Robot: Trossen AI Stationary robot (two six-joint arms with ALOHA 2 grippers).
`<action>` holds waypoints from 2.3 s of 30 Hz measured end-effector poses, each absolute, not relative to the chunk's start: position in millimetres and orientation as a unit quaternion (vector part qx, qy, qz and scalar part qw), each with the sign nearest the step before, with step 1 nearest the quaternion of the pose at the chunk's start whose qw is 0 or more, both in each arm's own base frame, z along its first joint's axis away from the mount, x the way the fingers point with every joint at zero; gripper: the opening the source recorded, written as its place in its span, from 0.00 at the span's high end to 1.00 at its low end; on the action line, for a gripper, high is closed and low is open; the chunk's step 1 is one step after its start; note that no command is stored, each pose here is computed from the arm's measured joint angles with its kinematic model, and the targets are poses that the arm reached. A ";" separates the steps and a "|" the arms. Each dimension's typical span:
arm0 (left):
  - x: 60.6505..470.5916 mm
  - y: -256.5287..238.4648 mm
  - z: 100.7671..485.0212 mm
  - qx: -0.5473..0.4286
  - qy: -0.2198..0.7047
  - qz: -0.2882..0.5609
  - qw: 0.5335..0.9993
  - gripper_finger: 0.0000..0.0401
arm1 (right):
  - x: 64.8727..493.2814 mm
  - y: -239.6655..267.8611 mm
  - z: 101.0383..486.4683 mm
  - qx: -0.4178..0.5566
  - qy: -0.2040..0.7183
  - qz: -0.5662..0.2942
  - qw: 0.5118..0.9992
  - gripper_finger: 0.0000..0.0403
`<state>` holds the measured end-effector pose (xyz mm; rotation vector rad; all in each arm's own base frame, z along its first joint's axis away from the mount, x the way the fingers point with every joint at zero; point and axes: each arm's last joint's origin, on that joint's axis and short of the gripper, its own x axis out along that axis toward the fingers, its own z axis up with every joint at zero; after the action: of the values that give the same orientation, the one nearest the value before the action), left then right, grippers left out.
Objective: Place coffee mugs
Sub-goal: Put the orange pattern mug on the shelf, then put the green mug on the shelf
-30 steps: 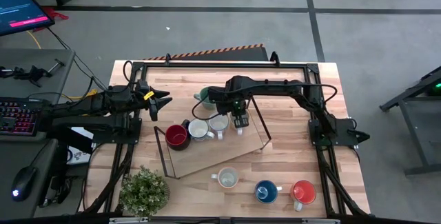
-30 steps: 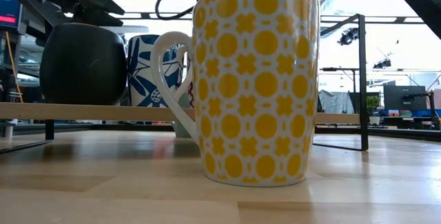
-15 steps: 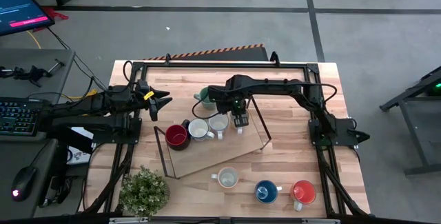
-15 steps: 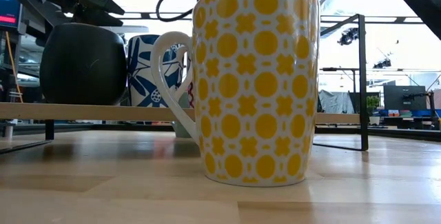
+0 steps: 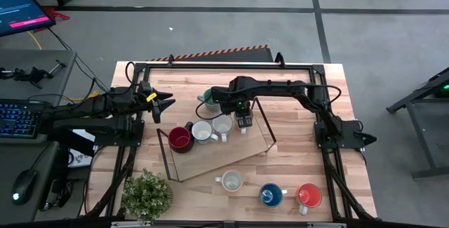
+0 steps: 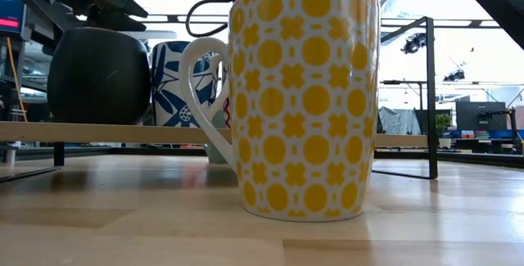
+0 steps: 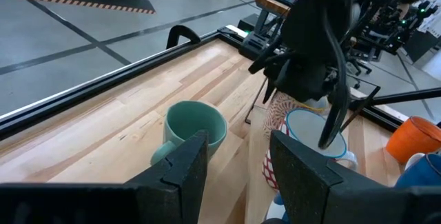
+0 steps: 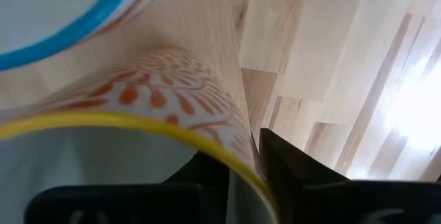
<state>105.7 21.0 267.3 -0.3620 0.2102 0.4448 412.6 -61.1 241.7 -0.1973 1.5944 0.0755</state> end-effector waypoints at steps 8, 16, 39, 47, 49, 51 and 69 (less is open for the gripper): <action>105.6 21.0 267.4 -0.179 0.103 0.219 0.954 0.63 | 412.0 -58.8 242.3 -0.074 0.713 0.049 0.695 0.78; 105.6 21.0 267.4 -0.179 0.103 0.219 0.954 0.63 | 411.4 -56.9 242.9 -0.073 0.715 0.052 0.694 0.64; 105.7 21.0 267.4 -0.178 0.103 0.219 0.954 0.63 | 405.0 -58.2 244.7 -0.082 0.740 0.016 0.668 0.56; 105.7 21.0 267.4 -0.178 0.103 0.219 0.954 0.63 | 404.0 -58.3 259.9 -0.085 0.739 -0.009 0.668 0.56; 105.7 21.0 267.3 -0.178 0.104 0.219 0.954 0.63 | 406.5 -57.6 271.7 -0.087 0.724 -0.013 0.684 0.56; 105.7 21.0 267.4 -0.178 0.103 0.219 0.954 0.63 | 408.7 -56.1 285.9 -0.087 0.705 -0.013 0.703 0.56; 105.5 21.1 266.9 -0.177 0.106 0.221 0.953 0.63 | 392.2 -33.8 368.8 0.028 0.576 -0.068 0.814 0.56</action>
<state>105.5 21.1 266.9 -0.3596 0.2150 0.4490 392.2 -33.8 368.8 0.0604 1.2303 -0.1462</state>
